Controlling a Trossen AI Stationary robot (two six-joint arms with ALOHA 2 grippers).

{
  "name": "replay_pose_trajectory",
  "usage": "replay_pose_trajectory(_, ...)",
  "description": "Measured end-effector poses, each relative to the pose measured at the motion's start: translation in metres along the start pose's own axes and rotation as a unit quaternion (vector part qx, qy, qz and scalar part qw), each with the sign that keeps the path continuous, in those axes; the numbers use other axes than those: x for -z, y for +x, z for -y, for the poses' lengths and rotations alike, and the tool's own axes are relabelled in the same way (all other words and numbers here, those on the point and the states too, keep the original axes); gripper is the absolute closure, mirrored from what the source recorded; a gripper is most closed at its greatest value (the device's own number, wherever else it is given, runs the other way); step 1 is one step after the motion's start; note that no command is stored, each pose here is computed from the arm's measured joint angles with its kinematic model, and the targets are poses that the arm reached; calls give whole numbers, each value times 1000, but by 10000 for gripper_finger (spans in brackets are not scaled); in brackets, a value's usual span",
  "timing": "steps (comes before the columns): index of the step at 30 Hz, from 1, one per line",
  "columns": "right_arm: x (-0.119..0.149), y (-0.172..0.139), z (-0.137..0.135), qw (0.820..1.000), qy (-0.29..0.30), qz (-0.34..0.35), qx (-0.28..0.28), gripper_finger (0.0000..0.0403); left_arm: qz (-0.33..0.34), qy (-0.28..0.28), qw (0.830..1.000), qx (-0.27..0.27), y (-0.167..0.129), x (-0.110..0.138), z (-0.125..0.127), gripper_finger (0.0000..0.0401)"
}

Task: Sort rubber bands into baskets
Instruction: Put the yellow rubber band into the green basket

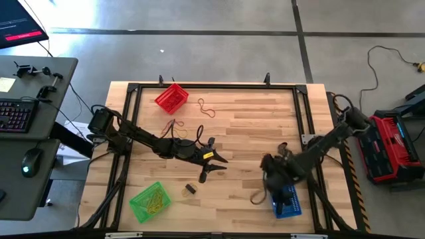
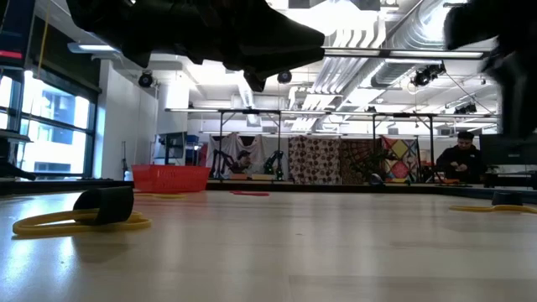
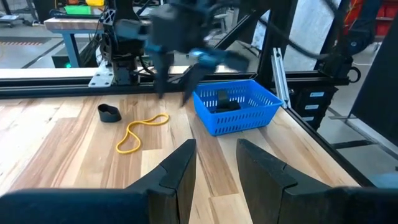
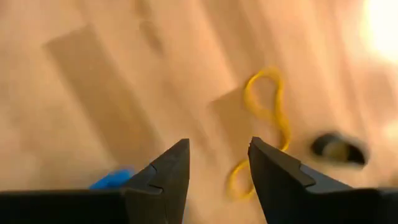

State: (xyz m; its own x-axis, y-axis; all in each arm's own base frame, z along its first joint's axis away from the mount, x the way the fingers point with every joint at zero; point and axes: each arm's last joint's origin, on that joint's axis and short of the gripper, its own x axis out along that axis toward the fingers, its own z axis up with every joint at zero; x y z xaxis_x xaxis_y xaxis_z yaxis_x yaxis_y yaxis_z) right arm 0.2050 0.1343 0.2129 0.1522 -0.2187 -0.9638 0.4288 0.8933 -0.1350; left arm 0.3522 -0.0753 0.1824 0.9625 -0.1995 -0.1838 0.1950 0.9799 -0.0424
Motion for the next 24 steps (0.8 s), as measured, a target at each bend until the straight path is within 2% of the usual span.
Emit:
replay_pose_trajectory(5, -21, 28, 28, 998, -55, -21, 37, 249, 0, -2, 1000, 0, 0, 0, 0, 293)
replay_pose_trajectory(10, -22, 67, 58, 991, -98, -77, 38, 249, -2, -2, 1000, 0, 0, 0, 0, 293)
replay_pose_trajectory(16, -19, 100, 81, 993, -72, -94, -10, 249, -8, -2, 1000, 0, 0, 2, 0, 293)
replay_pose_trajectory(20, -19, 104, 86, 993, -55, -104, -14, 252, -10, -3, 1000, 0, 0, 2, 0, 293)
replay_pose_trajectory(24, -20, 104, 85, 992, -72, -101, -27, 268, -11, -4, 1000, -1, 0, 2, 0, 293)
